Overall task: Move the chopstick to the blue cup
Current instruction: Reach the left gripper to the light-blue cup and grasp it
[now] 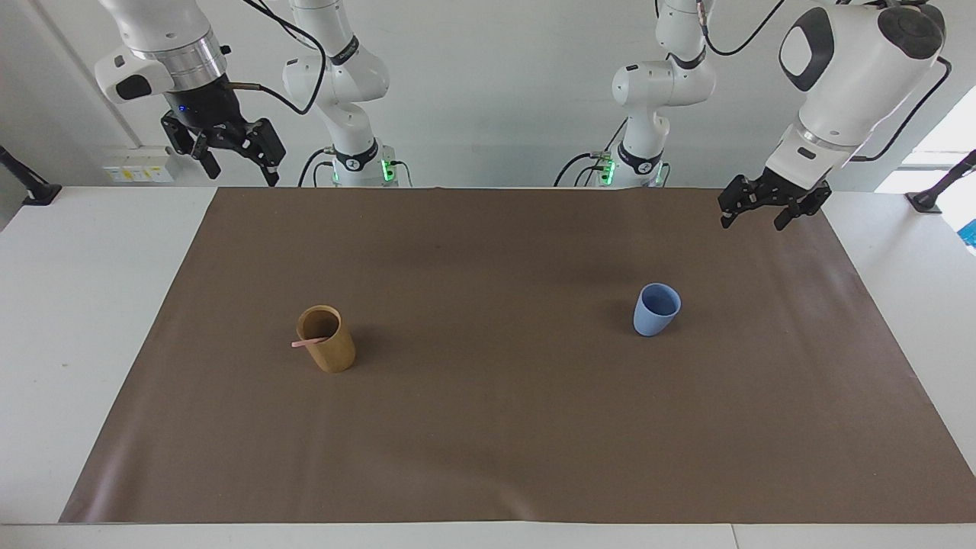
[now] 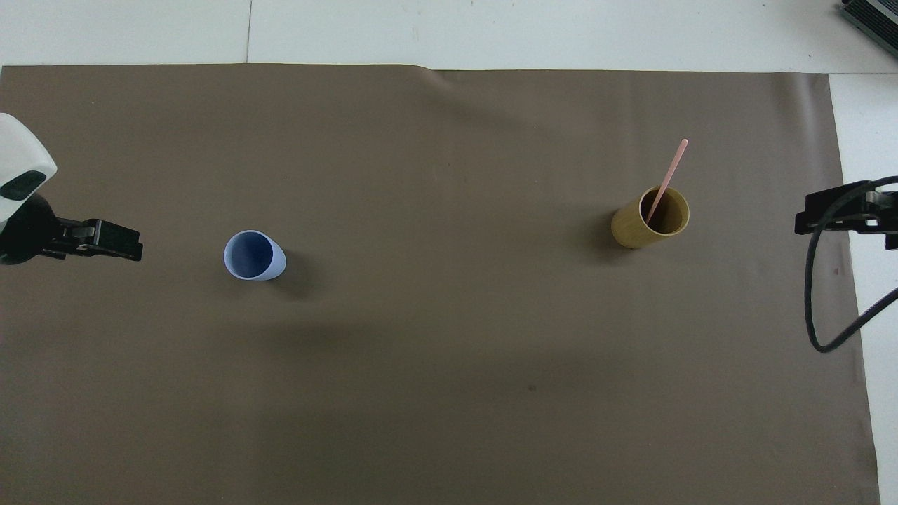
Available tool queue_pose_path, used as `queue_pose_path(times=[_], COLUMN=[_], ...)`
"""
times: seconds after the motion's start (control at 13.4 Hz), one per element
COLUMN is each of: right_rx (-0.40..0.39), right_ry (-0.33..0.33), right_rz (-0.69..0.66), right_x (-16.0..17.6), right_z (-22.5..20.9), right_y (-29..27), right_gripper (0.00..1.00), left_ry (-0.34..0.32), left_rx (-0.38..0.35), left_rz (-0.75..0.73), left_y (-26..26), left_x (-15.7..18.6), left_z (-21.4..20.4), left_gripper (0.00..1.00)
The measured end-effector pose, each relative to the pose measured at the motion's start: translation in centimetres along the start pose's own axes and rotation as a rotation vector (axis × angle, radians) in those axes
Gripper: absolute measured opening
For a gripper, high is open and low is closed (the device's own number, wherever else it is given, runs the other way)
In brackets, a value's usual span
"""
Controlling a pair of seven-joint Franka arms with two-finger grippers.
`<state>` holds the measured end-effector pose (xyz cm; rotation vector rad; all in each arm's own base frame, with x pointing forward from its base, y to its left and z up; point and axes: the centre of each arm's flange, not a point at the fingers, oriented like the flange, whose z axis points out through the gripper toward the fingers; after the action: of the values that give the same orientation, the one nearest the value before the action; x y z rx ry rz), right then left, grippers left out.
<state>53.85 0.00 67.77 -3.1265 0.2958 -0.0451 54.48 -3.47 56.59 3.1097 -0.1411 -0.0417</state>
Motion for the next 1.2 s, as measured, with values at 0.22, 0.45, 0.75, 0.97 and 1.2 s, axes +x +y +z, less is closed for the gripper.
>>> queue_pose_path(times=[0.22,0.45,0.75,0.97,1.2], right_rx=[0.000,0.000,0.000,0.000,0.000], right_ry=[0.000,0.000,0.000,0.000,0.000], right_rz=[0.004,0.005,0.005,0.005,0.005], right_x=[0.0,0.1,0.1,0.1,0.1], right_z=[0.0,0.0,0.0,0.0,0.0], right_y=[0.2,0.3,0.3,0.3,0.3], right_gripper=[1.00,1.00,1.00,1.00,1.00], left_ry=[0.024,0.033,0.057,0.050,0.036], left_rx=[0.000,-0.002,-0.013,-0.019,-0.017], left_rz=[-0.058,-0.112,-0.175,-0.199,-0.208], left_y=[-0.2,0.3,3.4,4.8,4.3], left_x=[0.7,1.3,2.7,3.5,3.4], left_z=[5.3,10.3,15.8,18.4,19.2], left_gripper=[1.00,1.00,1.00,1.00,1.00])
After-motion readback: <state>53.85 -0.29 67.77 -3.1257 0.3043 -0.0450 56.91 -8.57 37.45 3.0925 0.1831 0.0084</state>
